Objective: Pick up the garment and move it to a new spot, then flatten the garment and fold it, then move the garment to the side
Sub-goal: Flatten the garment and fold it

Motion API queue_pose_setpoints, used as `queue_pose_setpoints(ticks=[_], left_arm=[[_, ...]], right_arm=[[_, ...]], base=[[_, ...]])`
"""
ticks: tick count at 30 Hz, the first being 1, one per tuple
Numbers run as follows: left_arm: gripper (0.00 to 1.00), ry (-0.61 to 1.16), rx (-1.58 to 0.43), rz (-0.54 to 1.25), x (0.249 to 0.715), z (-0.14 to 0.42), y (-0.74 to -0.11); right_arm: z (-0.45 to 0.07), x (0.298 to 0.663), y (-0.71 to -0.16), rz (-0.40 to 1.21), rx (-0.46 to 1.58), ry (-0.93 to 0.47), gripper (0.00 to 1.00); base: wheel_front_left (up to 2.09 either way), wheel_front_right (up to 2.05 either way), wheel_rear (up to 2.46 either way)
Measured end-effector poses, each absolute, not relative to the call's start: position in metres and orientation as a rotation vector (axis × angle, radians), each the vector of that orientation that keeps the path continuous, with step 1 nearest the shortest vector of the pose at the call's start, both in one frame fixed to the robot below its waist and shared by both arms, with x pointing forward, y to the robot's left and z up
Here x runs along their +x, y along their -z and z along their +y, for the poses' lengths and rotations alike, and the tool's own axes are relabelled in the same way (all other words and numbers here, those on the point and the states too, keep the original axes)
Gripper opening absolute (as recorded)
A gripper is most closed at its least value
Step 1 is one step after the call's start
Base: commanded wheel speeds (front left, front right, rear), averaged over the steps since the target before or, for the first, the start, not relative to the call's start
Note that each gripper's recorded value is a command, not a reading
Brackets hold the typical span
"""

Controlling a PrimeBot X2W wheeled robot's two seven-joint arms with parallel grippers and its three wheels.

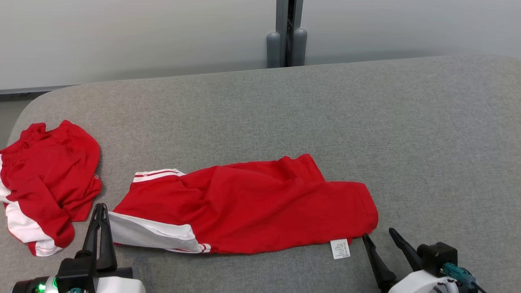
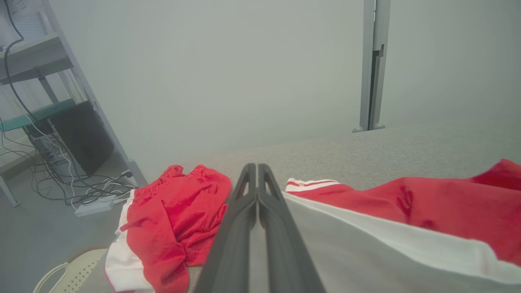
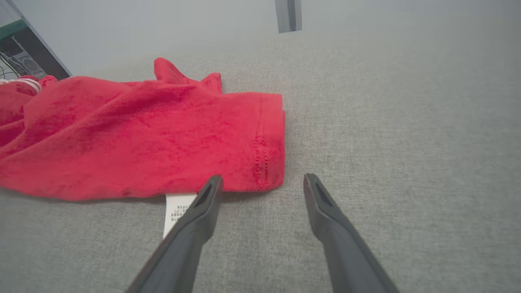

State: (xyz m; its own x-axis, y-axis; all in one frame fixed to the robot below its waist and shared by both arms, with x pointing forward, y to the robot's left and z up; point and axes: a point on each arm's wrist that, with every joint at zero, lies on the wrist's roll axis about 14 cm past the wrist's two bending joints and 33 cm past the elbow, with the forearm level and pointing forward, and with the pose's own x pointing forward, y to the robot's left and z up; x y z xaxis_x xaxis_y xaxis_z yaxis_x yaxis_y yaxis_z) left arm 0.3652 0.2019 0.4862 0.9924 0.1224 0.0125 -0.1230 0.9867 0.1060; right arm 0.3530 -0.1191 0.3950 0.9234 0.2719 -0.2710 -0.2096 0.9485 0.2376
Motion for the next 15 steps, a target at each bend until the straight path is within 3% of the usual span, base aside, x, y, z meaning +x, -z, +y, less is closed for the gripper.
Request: queue_pose_setpoints(ticks=[10, 12, 15], left_arm=[[0.00, -0.142, 0.108, -0.008, 0.359, 0.209, -0.488], [0.00, -0.143, 0.109, -0.010, 0.358, 0.210, -0.488], [0.00, -0.143, 0.116, -0.016, 0.358, 0.213, -0.491]], right_arm=[[-0.107, 0.359, -0.380, 0.373, 0.208, -0.273, 1.00], [-0.102, 0.360, -0.379, 0.378, 0.200, -0.290, 0.47], [-0.101, 0.363, -0.381, 0.372, 0.201, -0.292, 0.20]], base=[[0.00, 0.00, 0.00], [0.00, 0.00, 0.00], [0.00, 0.00, 0.00]])
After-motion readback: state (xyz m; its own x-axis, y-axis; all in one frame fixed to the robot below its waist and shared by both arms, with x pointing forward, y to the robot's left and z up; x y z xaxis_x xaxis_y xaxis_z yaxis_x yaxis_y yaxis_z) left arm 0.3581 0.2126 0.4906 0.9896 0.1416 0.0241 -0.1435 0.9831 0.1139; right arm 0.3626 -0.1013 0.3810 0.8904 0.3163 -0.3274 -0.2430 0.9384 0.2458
